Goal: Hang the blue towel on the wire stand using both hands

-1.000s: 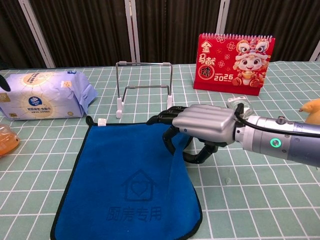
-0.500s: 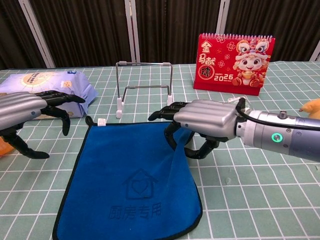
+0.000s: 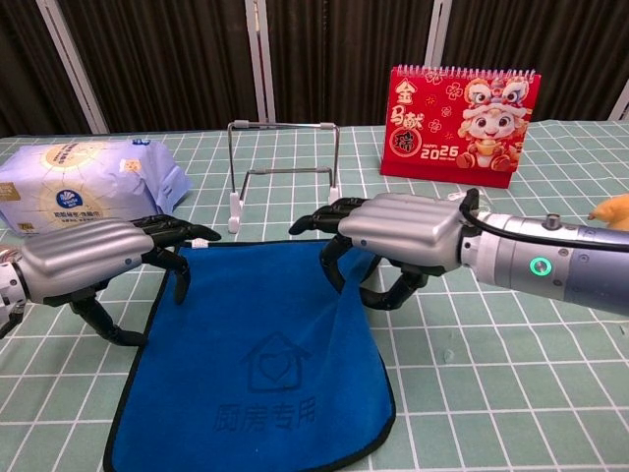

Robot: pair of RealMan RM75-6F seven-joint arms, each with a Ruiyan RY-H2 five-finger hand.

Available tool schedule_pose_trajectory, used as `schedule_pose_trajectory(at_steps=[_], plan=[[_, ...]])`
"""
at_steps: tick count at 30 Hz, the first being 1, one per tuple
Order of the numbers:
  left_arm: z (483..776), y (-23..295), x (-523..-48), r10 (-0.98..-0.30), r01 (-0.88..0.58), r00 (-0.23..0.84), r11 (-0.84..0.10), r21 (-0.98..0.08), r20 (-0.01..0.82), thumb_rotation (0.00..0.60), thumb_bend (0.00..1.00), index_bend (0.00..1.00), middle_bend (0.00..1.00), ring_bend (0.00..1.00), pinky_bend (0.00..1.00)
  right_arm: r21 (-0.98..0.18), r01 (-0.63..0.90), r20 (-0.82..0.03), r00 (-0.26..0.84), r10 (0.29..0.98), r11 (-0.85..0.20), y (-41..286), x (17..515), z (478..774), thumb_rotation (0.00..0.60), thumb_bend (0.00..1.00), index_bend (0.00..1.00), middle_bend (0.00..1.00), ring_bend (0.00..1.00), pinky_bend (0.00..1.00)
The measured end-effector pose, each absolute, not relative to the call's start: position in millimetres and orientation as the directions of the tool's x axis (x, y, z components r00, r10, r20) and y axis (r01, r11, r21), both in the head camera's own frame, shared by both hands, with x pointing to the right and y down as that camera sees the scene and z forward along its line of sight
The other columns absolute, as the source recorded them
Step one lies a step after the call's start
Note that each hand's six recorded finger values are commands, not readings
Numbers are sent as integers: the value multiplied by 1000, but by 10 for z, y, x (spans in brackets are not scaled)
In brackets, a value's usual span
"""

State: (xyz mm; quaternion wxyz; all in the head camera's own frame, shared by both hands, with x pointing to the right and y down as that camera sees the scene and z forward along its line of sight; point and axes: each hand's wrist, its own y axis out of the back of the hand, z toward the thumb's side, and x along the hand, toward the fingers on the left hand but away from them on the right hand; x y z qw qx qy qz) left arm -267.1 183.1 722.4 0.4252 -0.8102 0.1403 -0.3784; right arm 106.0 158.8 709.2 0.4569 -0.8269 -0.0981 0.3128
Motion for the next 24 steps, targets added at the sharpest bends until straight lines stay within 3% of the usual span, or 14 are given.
schedule_pose_trajectory(at_steps=[16, 24], plan=[[7302, 1873, -2649, -528, 119, 674, -612, -782, 516, 600, 177, 469, 0, 0, 0, -816, -116, -425, 783, 454, -566, 1591, 1060, 7108, 600, 550, 623, 50, 0, 0], [7291, 1857, -2584, -524, 118, 682, -610, -783, 510, 600, 289, 469, 0, 0, 0, -815, -108, -422, 783, 457, -569, 1591, 1068, 7105, 600, 550, 623, 49, 0, 0]])
